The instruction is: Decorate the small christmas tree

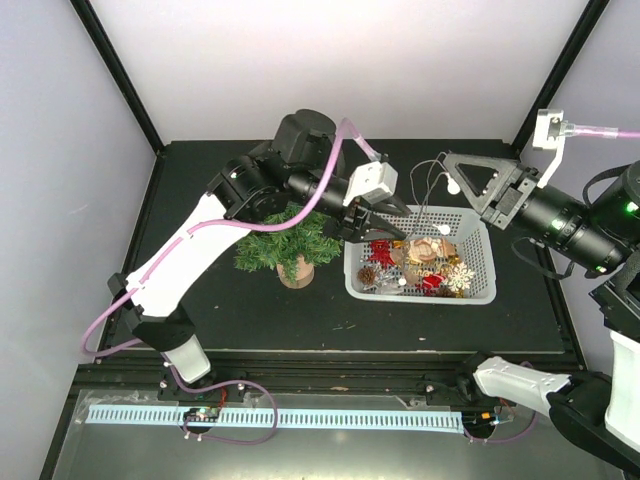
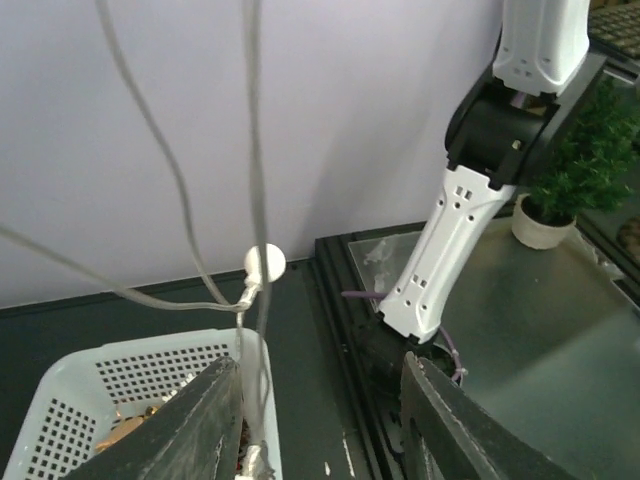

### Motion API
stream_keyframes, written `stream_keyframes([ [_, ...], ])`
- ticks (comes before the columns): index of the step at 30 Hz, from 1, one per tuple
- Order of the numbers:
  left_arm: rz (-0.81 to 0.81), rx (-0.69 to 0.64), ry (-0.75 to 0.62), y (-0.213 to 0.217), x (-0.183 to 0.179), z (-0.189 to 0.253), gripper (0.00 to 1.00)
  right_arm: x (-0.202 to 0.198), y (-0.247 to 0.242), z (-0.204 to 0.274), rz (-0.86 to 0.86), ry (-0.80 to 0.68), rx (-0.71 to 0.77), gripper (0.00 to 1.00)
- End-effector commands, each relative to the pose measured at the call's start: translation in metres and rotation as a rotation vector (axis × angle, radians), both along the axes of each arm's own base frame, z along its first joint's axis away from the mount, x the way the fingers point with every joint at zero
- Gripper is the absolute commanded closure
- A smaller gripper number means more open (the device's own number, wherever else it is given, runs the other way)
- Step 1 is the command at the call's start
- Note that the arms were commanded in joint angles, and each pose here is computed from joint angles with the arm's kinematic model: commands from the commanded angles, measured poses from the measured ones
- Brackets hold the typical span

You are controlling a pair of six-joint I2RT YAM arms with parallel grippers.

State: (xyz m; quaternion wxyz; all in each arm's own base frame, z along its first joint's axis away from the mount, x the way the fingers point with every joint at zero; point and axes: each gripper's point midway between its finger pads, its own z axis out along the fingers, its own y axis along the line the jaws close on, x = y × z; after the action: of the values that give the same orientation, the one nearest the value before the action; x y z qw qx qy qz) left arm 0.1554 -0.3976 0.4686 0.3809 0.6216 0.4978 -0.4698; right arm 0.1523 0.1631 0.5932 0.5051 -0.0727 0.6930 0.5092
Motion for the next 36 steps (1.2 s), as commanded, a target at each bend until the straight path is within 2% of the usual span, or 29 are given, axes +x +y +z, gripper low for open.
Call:
stream_keyframes([
  [1,-0.062,0.013,0.005,-0.006,-0.012,-0.004,0.54,-0.001,0.000,0.006,0.001,-0.014,0.029,0.96],
  [10,-0.021,0.022,-0.004,-0.018,0.001,-0.011,0.47,-0.002,0.001,0.004,0.013,-0.010,0.048,0.95],
  [20,-0.079,0.023,0.002,-0.021,-0.013,-0.013,0.85,-0.001,0.001,0.000,0.008,0.000,0.047,0.94],
  [22,-0.084,0.024,0.002,-0.022,-0.015,-0.013,0.86,-0.001,0.002,-0.001,0.011,0.003,0.048,0.93],
  [25,-0.079,0.028,0.000,-0.024,-0.015,-0.014,0.80,0.000,0.004,-0.004,0.019,0.009,0.050,0.93],
  [26,-0.075,0.030,-0.002,-0.025,-0.015,-0.015,0.82,0.001,0.004,-0.005,0.020,0.011,0.050,0.93],
  [28,-0.066,0.036,-0.009,-0.025,-0.013,-0.017,0.97,0.000,0.003,-0.005,0.016,0.009,0.055,0.93],
  [33,-0.044,0.048,-0.027,-0.023,-0.011,-0.019,0.98,0.003,-0.001,-0.015,-0.014,0.024,0.019,0.92],
  [36,-0.010,0.056,-0.067,-0.016,-0.007,-0.018,0.99,0.013,-0.008,-0.046,-0.085,0.099,-0.090,0.91],
])
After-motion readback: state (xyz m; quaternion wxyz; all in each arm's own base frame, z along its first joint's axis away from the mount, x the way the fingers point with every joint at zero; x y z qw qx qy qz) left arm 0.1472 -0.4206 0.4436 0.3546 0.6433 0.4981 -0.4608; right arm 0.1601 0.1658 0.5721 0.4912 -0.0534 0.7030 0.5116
